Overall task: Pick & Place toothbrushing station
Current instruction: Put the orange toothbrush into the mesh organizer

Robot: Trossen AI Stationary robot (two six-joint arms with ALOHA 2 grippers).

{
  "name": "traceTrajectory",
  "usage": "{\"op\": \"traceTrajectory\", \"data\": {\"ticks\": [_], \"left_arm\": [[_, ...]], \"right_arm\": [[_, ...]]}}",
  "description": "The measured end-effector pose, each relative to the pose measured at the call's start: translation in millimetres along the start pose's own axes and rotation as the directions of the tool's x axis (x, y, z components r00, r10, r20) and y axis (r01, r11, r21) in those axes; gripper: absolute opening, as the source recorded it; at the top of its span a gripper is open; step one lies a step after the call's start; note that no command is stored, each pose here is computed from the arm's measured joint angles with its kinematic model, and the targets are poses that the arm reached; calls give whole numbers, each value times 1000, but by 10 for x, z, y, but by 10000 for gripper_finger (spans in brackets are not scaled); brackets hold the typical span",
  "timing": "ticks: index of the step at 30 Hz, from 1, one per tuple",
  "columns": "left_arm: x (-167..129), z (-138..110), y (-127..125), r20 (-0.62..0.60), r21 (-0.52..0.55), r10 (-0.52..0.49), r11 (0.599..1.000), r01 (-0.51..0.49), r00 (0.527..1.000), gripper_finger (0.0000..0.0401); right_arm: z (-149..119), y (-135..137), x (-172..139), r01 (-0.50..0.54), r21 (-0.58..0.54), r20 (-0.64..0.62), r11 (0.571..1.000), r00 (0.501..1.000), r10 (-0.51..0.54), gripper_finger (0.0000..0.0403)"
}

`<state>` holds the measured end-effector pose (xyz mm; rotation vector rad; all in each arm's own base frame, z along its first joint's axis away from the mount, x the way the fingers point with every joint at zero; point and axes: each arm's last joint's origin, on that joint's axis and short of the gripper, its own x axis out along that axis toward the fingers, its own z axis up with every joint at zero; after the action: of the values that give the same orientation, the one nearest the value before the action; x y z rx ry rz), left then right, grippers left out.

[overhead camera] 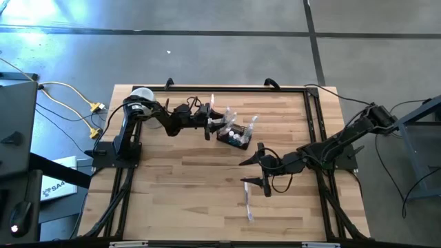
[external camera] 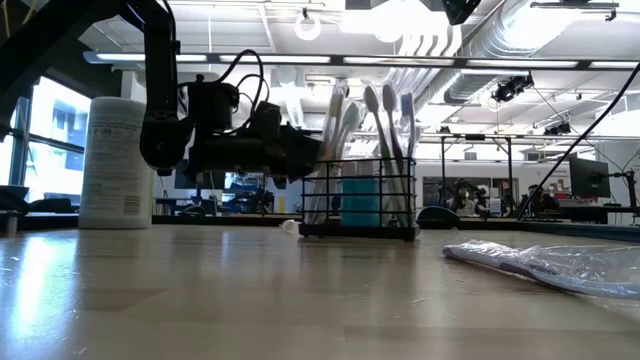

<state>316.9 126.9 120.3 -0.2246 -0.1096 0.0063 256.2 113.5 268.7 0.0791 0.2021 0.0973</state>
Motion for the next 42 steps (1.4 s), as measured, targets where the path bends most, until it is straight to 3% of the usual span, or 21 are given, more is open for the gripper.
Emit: {"op": "traceTrajectory", "data": {"ticks": [6, 23, 36, 42], "left_arm": [[0, 5, -3, 7, 3, 3, 1000, -3, 1000, 256], [-21, 6, 68, 15, -204, 90, 975, -85, 996, 260], [-12, 115, 60, 68, -162, 81, 984, -69, 994, 260], [-10, 243, 9, 90, -137, 15, 991, -2, 996, 260]], "right_arm": [[0, 0, 0, 0, 0, 0, 1000, 1000, 0, 252], [0, -1, 0, 0, 0, 0, 1000, 1000, 0, 252], [0, -1, 0, 0, 0, 0, 1000, 1000, 0, 252], [-5, -2, 0, 1, -2, -5, 1000, 1000, -1, 252]]}}
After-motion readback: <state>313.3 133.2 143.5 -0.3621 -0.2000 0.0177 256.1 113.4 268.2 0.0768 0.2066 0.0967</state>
